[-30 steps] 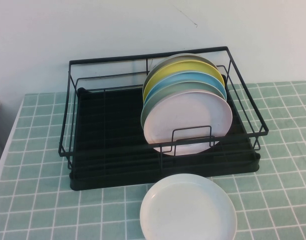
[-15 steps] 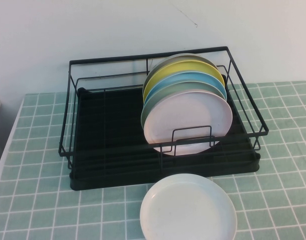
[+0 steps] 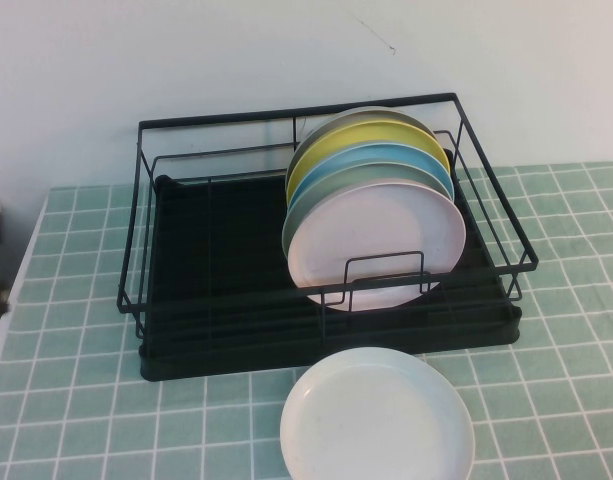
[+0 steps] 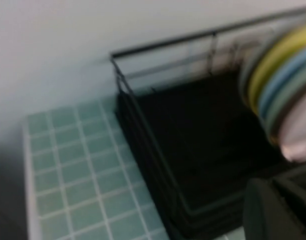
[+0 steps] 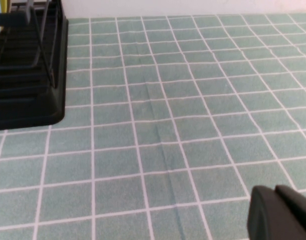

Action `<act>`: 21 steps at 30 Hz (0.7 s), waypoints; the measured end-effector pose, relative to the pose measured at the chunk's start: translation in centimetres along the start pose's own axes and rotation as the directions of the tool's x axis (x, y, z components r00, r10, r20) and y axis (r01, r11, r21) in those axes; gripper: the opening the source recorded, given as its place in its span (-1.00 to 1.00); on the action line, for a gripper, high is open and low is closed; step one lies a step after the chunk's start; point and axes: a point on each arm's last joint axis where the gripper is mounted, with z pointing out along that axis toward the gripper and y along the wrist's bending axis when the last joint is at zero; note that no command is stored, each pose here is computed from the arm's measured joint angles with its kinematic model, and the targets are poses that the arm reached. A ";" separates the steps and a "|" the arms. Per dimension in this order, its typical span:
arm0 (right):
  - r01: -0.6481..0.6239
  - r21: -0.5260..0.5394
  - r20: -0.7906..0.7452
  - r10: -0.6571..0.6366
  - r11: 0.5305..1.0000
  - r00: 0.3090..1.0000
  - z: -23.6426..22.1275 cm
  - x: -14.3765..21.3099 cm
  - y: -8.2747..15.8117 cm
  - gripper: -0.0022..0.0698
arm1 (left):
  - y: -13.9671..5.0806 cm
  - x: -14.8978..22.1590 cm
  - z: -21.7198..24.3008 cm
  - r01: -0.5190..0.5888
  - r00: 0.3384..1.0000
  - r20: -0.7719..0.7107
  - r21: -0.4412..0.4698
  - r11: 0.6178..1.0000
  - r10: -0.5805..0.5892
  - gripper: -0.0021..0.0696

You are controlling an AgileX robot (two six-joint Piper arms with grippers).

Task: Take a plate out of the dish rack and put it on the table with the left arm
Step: Grasp the plate from the shelf

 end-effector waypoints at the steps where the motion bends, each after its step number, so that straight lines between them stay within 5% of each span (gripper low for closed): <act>1: 0.000 0.000 0.000 0.000 1.000 1.000 0.0 0.0 0.0 -0.95 | -0.1 -0.2 0.6 -0.010 0.999 -0.043 0.033 0.999 0.012 -0.95; 7: 0.000 0.000 0.000 0.000 1.000 1.000 0.0 0.0 0.0 -0.95 | -0.6 -2.2 3.6 -0.023 0.987 -0.151 0.223 0.974 0.058 -0.95; 11: 0.000 0.000 0.000 0.000 1.000 1.000 0.0 0.0 0.0 -0.95 | -1.2 -3.4 5.4 -0.142 0.975 -0.102 0.394 0.908 0.197 -0.95; 16: 0.000 0.000 0.000 0.000 1.000 1.000 0.0 0.0 0.0 -0.95 | -1.3 -4.7 7.3 -0.221 0.966 -0.011 0.488 0.845 0.260 -0.93; 21: 0.000 0.000 0.000 0.000 1.000 1.000 0.0 0.0 0.0 -0.95 | -1.2 -5.5 8.7 -0.255 0.961 0.041 0.523 0.814 0.275 -0.48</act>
